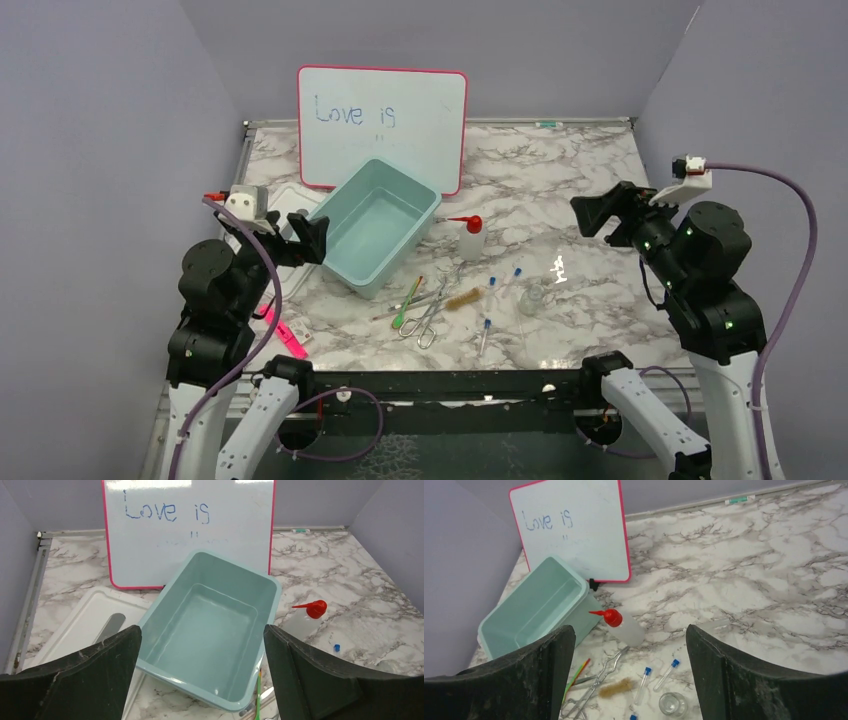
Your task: Organize the chemistry lab equipment
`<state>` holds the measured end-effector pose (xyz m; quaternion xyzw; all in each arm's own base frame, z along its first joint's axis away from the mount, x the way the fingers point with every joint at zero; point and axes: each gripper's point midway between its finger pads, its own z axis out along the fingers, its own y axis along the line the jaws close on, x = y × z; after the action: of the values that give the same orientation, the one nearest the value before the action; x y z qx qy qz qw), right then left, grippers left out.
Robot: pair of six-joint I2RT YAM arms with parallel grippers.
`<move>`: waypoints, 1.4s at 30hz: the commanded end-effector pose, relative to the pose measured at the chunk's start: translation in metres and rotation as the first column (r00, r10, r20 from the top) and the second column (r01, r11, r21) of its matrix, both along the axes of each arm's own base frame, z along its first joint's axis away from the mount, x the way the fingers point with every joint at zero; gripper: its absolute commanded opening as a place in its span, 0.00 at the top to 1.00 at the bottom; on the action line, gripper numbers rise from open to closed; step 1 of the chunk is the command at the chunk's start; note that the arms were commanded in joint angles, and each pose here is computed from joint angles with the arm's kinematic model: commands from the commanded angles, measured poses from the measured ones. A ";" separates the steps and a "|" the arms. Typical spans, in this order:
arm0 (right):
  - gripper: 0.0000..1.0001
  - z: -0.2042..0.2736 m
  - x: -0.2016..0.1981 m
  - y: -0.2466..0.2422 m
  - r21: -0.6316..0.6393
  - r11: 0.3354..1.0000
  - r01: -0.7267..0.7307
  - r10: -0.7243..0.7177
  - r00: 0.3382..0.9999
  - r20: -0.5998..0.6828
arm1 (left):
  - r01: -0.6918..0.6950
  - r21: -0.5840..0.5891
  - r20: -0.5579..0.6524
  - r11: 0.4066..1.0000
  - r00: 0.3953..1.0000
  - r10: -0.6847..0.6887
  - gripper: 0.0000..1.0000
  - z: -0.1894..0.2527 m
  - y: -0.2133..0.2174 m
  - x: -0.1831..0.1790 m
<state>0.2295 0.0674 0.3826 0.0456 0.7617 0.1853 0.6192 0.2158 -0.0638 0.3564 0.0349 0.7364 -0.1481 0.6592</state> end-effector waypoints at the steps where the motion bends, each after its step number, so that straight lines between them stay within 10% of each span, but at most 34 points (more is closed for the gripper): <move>1: 0.12 -0.018 -0.008 0.010 0.006 0.998 -0.069 0.069 0.996 -0.057 | 0.069 -0.017 0.082 0.997 0.994 -0.067 0.04 0.015 -0.012 -0.004; 13: 0.22 -0.069 -0.019 0.071 0.115 0.901 -0.418 0.433 0.872 -0.230 | 0.382 -0.022 0.128 0.924 0.918 -0.376 0.01 0.011 -0.062 -0.030; 21: 0.29 -0.102 -0.018 0.079 0.186 0.886 -0.425 0.463 0.833 -0.303 | 0.355 -0.051 0.128 0.934 0.929 -0.346 0.01 0.003 -0.058 -0.028; 42: 0.68 -0.255 0.019 0.113 -0.259 0.964 -0.059 -0.113 0.792 -0.601 | 0.321 -0.135 0.066 0.937 0.947 -0.315 0.01 -0.019 -0.059 -0.018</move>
<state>0.2288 0.2055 0.1485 -0.0631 0.9428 0.1254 0.3024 0.1977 -0.1203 0.3336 0.1158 0.7013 -0.2919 0.6399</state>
